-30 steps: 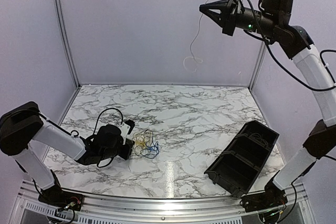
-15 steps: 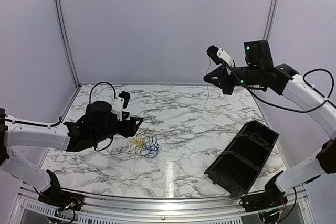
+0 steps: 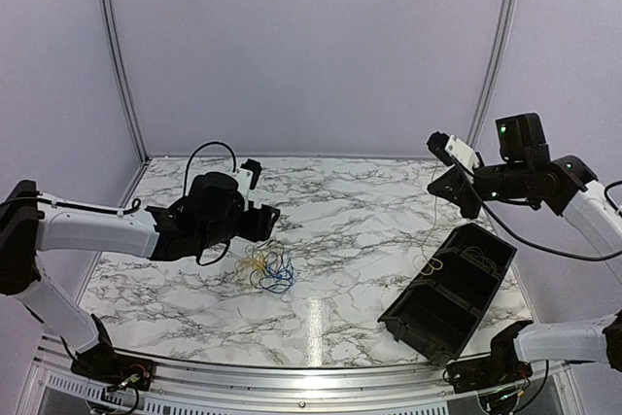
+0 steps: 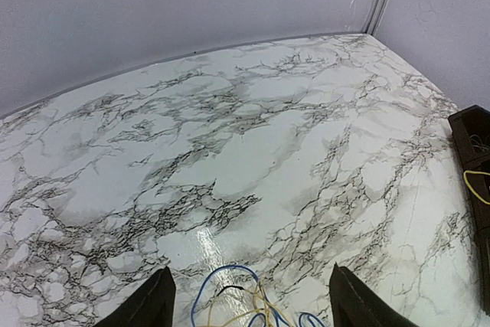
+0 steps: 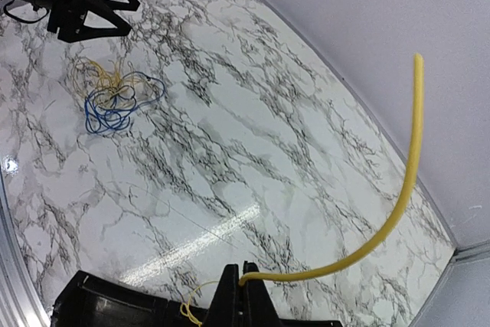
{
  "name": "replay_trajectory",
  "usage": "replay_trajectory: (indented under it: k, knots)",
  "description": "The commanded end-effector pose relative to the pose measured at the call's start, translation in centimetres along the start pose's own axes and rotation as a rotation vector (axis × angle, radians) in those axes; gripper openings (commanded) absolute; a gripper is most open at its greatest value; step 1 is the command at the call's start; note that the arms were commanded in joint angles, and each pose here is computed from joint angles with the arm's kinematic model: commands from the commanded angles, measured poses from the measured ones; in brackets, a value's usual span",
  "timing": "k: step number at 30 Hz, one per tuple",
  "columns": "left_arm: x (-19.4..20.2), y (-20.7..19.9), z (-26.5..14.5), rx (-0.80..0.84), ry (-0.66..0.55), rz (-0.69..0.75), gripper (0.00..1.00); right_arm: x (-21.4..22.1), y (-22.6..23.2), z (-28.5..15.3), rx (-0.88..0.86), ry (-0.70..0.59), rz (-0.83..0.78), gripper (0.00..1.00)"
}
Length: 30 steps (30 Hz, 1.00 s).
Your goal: Untangle the cables
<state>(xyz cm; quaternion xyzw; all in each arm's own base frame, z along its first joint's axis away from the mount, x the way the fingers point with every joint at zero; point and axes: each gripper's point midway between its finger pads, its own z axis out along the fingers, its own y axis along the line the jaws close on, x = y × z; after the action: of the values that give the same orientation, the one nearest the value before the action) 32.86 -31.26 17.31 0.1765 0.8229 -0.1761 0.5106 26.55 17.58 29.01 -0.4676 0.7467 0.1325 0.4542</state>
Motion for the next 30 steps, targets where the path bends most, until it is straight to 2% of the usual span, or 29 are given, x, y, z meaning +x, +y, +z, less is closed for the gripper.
replay_trajectory:
  k: [1,14,22,30]
  knots:
    - [1.0,0.0,1.4,-0.02,0.044,-0.018,0.72,3.6,0.8,-1.7,-0.001,0.113,-0.038,0.0]
    - [2.8,0.3,2.6,-0.045,0.072,-0.007,0.72,7.7,2.2,-5.1,0.032,0.271,-0.078,0.0]
    - [2.8,0.4,3.0,-0.055,0.072,0.006,0.72,6.9,3.0,-8.1,0.03,0.287,-0.127,0.0]
    - [3.2,0.5,2.8,-0.057,0.078,0.003,0.72,12.2,4.3,-5.3,-0.053,0.428,-0.099,0.0]
